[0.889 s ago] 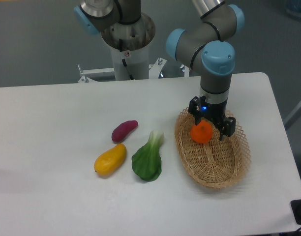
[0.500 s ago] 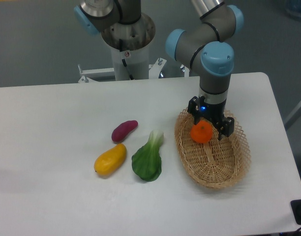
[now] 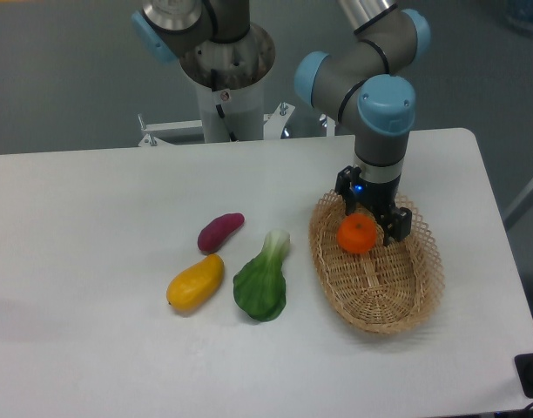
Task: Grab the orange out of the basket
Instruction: 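Position the open gripper over the orange in the wicker basket, then lower the gripper around the orange and close its fingers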
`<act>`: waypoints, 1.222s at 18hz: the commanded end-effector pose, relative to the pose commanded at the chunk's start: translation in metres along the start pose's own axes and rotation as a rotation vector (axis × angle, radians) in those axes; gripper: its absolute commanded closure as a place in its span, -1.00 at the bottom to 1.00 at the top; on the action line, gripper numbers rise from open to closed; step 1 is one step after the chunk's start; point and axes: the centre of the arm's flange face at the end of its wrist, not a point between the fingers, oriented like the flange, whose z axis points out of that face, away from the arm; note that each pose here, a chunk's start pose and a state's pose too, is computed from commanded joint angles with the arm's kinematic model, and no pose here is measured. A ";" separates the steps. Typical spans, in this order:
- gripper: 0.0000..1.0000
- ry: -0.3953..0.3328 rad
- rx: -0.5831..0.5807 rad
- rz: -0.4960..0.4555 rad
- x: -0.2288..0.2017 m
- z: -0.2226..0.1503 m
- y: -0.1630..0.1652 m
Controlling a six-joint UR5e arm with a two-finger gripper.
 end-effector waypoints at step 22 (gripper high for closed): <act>-1.00 0.075 -0.003 -0.169 0.012 0.044 0.010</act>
